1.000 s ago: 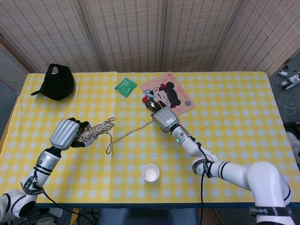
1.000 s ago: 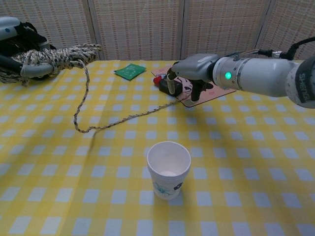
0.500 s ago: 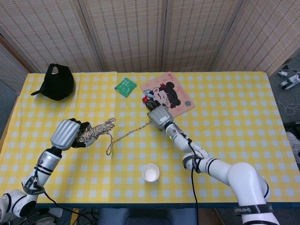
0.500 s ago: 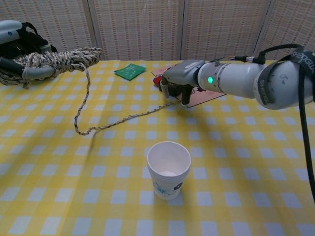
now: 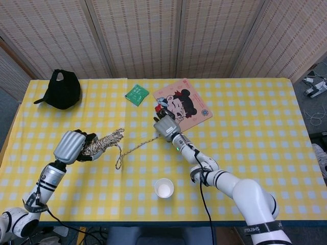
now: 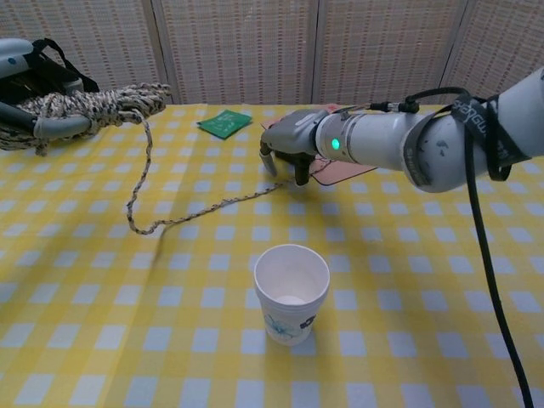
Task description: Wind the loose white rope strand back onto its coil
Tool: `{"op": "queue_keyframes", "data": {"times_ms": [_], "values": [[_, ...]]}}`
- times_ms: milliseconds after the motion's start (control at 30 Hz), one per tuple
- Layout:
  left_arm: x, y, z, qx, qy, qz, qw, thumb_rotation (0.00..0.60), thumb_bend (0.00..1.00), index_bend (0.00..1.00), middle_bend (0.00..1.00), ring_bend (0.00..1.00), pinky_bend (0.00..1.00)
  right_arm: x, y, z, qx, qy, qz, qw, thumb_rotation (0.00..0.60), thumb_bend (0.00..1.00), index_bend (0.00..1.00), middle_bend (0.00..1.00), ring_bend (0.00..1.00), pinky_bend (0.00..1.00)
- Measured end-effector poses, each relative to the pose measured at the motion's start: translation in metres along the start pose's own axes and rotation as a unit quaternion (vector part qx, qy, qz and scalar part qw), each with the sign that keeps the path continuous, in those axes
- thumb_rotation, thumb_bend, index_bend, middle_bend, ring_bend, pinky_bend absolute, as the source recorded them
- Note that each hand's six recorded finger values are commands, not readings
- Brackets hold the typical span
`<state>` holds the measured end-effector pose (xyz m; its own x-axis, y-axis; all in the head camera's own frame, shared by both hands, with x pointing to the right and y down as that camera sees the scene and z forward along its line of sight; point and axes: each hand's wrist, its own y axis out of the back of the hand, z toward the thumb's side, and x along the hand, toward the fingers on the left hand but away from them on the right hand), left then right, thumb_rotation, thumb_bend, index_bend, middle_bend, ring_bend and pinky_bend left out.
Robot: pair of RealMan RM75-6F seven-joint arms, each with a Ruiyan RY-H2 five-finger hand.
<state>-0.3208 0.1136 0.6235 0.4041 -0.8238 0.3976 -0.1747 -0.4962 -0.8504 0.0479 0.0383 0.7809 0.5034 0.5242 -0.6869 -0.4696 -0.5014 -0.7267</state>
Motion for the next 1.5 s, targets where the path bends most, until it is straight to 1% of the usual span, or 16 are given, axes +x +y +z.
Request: {"op": "queue_keyframes", "data": {"times_ms": [267, 533, 833, 1033, 1100, 1167, 1333, 1500], "values": [[-0.003, 0.0, -0.005, -0.005, 0.004, 0.001, 1.0, 0.373, 0.36, 0.78, 0.81, 0.65, 0.53, -0.003, -0.005, 0.004, 0.006, 0.004, 0.009, 0.9999, 0.6, 0.28, 0.39, 0.14, 0.0, 0.0], [-0.005, -0.003, -0.004, -0.008, 0.001, 0.0, 1.0, 0.372, 0.36, 0.78, 0.81, 0.65, 0.53, 0.008, -0.01, -0.001, 0.008, 0.013, 0.006, 0.9999, 0.6, 0.28, 0.4, 0.14, 0.0, 0.0], [-0.005, -0.004, 0.001, -0.011, -0.007, -0.001, 0.9999, 0.374, 0.36, 0.78, 0.81, 0.65, 0.53, 0.035, -0.019, -0.014, 0.004, 0.025, 0.005, 0.9997, 0.6, 0.28, 0.41, 0.15, 0.0, 0.0], [-0.005, -0.005, 0.003, -0.012, -0.008, -0.002, 0.9999, 0.374, 0.36, 0.78, 0.81, 0.65, 0.53, 0.062, -0.026, -0.019, 0.001, 0.04, 0.012, 0.9992, 0.6, 0.28, 0.41, 0.15, 0.0, 0.0], [-0.005, -0.006, 0.003, -0.011, -0.008, -0.003, 0.9999, 0.373, 0.36, 0.78, 0.81, 0.65, 0.53, 0.071, -0.025, -0.023, 0.0, 0.04, 0.007, 0.9992, 0.6, 0.28, 0.41, 0.15, 0.0, 0.0], [-0.005, -0.006, 0.003, -0.012, -0.008, -0.002, 0.9999, 0.373, 0.36, 0.78, 0.81, 0.65, 0.53, 0.076, -0.022, -0.03, -0.001, 0.032, -0.002, 0.9995, 0.6, 0.28, 0.41, 0.15, 0.0, 0.0], [-0.004, -0.006, 0.004, -0.015, -0.008, -0.001, 0.9999, 0.379, 0.36, 0.78, 0.81, 0.65, 0.53, 0.072, -0.019, -0.032, 0.003, 0.022, -0.011, 0.9997, 0.6, 0.28, 0.41, 0.15, 0.0, 0.0], [-0.005, -0.009, 0.002, -0.017, -0.005, -0.003, 0.9998, 0.379, 0.36, 0.78, 0.81, 0.65, 0.53, 0.06, -0.024, -0.029, 0.008, 0.011, -0.01, 0.9999, 0.6, 0.29, 0.43, 0.15, 0.0, 0.0]]}}
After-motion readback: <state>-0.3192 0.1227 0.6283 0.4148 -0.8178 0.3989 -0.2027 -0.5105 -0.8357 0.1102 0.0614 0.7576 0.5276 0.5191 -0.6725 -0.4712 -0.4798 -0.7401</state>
